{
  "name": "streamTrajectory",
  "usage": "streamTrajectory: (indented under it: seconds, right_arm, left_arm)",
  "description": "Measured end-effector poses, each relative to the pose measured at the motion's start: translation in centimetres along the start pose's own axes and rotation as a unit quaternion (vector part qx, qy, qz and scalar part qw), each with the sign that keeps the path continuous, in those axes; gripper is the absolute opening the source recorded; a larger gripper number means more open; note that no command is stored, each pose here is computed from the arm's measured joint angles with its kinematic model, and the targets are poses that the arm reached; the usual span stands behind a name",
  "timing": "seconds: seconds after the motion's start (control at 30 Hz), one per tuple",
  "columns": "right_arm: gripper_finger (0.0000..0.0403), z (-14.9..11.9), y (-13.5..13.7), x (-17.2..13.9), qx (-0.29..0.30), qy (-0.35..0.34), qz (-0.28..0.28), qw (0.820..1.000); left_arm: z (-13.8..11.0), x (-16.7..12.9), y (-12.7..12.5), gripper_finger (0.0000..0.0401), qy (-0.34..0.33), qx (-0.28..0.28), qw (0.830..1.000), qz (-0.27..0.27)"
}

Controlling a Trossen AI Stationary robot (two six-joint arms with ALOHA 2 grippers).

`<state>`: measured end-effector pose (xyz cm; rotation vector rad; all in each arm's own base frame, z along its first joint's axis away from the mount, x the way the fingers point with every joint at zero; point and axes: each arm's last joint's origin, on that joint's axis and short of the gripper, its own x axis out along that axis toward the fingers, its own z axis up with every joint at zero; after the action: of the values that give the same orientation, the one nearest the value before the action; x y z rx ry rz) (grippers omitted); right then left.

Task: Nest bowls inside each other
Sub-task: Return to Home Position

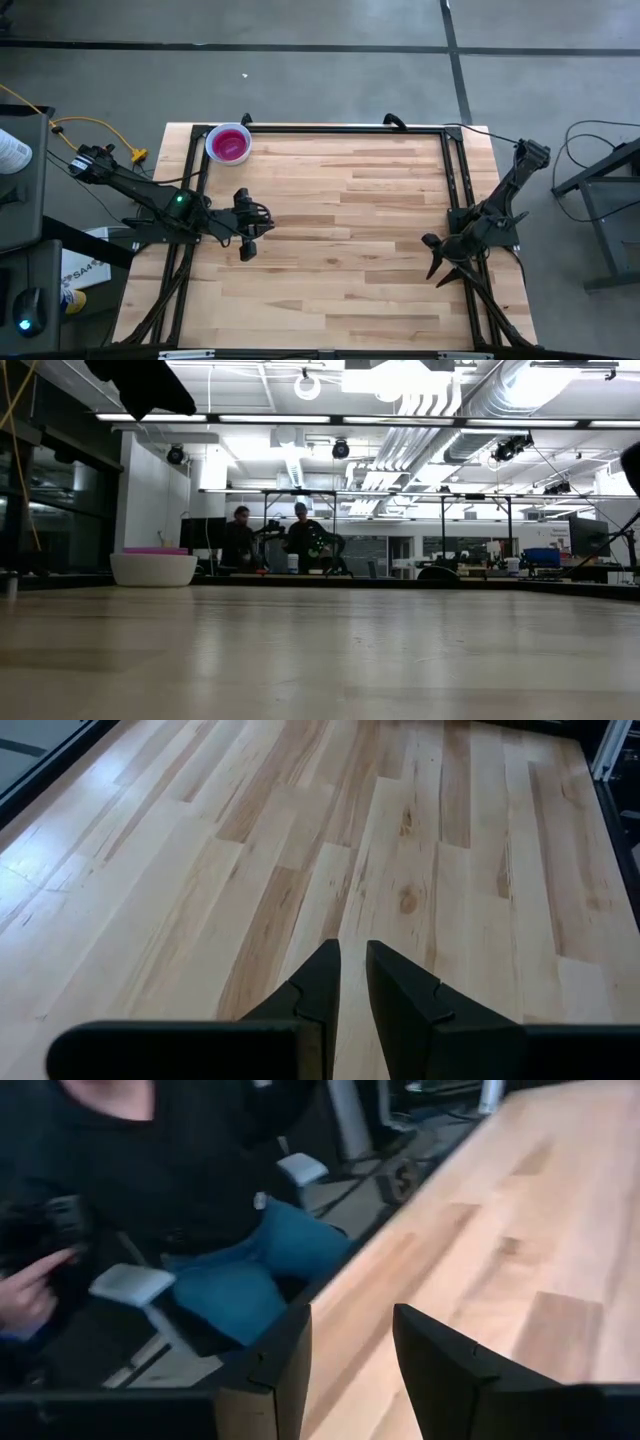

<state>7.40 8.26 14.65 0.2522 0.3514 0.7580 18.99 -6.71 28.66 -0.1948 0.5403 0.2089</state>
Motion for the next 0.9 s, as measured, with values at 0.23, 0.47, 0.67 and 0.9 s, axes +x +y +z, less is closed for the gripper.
streamTrajectory:
  seconds: [0.23, 0.47, 0.67, 0.9]
  right_arm:
    - [0.0136, 0.1, 0.18, -0.2, -0.033, -0.002, 0.026, 0.999]
    - [0.0136, -0.02, 0.14, -0.11, -0.041, 0.005, 0.024, 0.999]
    - [0.0136, -0.03, 0.13, -0.11, -0.041, 0.005, 0.023, 0.999]
    - [0.0136, -0.03, 0.13, -0.11, -0.043, 0.005, 0.022, 0.999]
  left_arm:
    - [0.09, 0.0, -0.04, 0.0054, -0.004, -0.002, 1.0, -0.001]
    - [0.17, -0.01, -0.07, 0.0054, -0.008, -0.004, 1.0, -0.003]
    - [0.19, -0.01, -0.08, 0.0054, -0.009, -0.005, 1.0, -0.003]
    - [0.23, -0.01, -0.11, 0.0054, -0.011, -0.006, 1.0, -0.004]
